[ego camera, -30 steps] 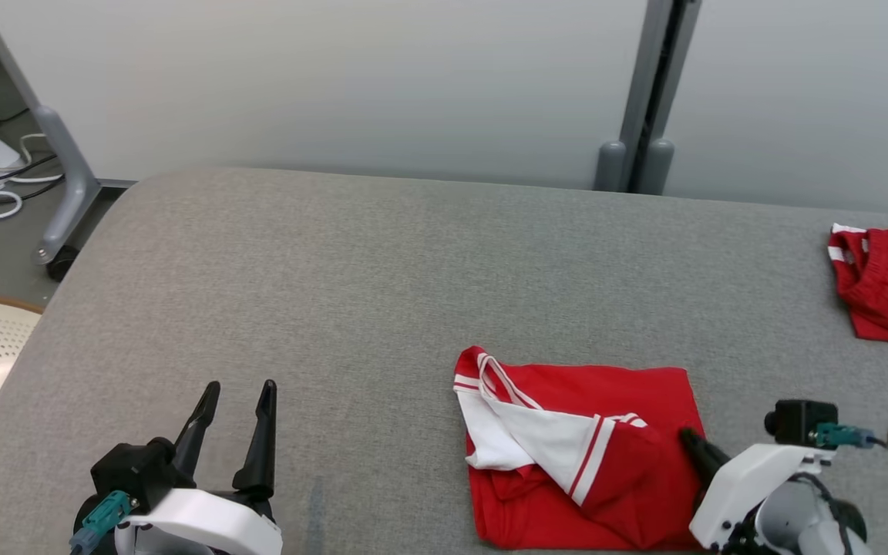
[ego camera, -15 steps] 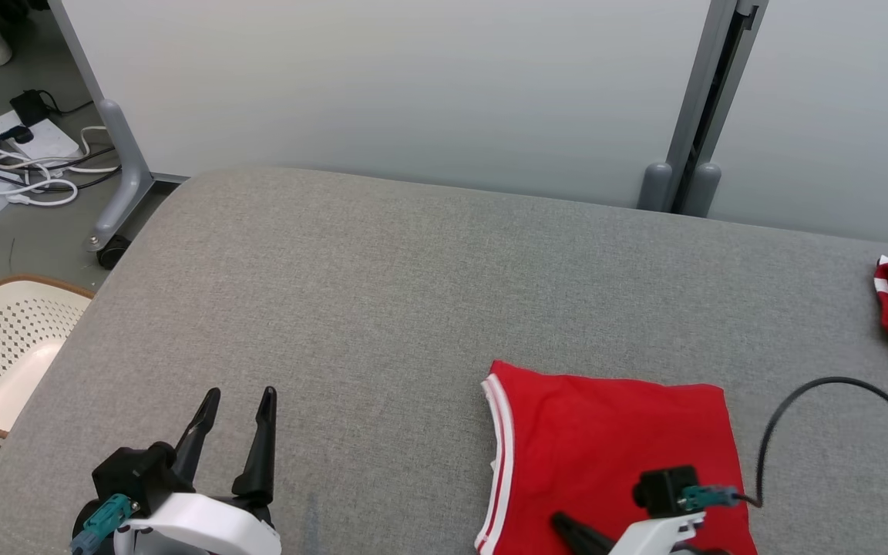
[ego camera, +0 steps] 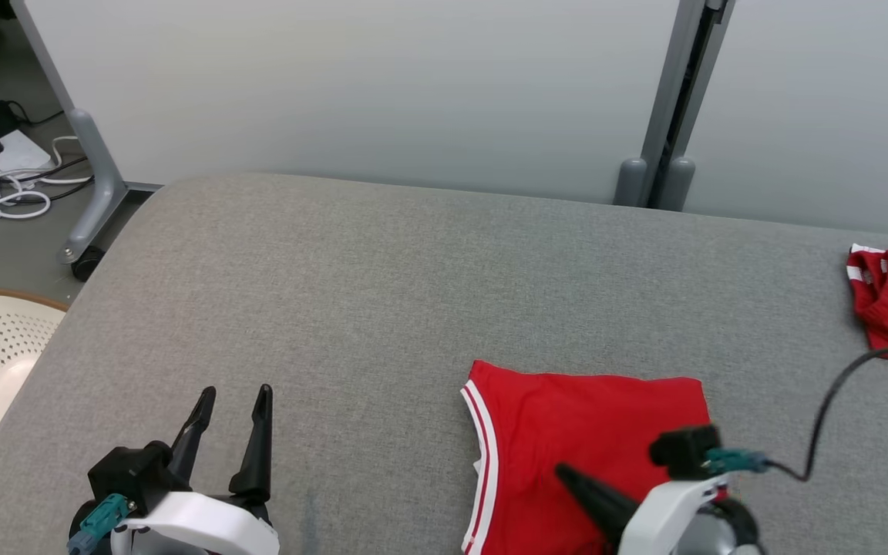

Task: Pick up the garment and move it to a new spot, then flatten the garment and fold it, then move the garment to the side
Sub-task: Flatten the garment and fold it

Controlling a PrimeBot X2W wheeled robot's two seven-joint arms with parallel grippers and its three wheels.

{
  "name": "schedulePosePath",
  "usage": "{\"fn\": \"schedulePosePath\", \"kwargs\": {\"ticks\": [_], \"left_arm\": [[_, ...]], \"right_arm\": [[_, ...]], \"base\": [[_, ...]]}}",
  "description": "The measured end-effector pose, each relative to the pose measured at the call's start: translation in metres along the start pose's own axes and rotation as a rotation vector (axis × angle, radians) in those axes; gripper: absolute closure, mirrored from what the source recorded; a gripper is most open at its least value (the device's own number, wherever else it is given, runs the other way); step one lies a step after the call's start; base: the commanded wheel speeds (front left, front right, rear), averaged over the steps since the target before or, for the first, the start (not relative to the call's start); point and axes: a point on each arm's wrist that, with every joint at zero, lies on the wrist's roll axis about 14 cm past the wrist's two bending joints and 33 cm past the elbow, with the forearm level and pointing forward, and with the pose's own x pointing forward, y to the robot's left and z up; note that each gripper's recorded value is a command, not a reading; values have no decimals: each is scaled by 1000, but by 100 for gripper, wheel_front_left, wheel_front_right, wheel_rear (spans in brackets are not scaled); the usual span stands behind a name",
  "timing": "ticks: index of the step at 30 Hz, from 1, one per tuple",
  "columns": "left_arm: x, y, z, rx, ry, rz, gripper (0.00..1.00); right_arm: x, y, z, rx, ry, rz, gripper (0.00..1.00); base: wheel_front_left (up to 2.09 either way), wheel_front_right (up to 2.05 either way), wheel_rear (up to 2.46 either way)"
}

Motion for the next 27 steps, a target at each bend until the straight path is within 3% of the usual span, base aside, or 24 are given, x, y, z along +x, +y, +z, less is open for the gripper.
{"fn": "schedulePosePath", "kwargs": {"ticks": [8,9,11,12,13,18,27], "left_arm": [[6,-7,0,-3,-1,-20,0],[6,-8,-1,-4,1,-21,0],[7,-8,-2,-6,5,-21,0],[7,-8,-3,-5,7,-21,0],[8,-8,-4,-5,10,-20,0],[9,-5,-7,-4,21,-13,0],[8,-2,-9,-2,28,-6,0]], "right_arm": [[-16,-52,53,-49,-154,-138,100],[-18,-58,59,-53,-170,-154,82],[-21,-69,65,-59,-188,-184,58],[-22,-75,66,-55,-195,-202,9],[-23,-80,67,-50,-201,-217,0],[-29,-105,69,-28,-215,-290,0],[-32,-135,37,86,-61,-380,0]], "base": [[0,0,0],[0,0,0],[0,0,0],[0,0,0],[0,0,0],[0,0,0],[0,0,0]]}}
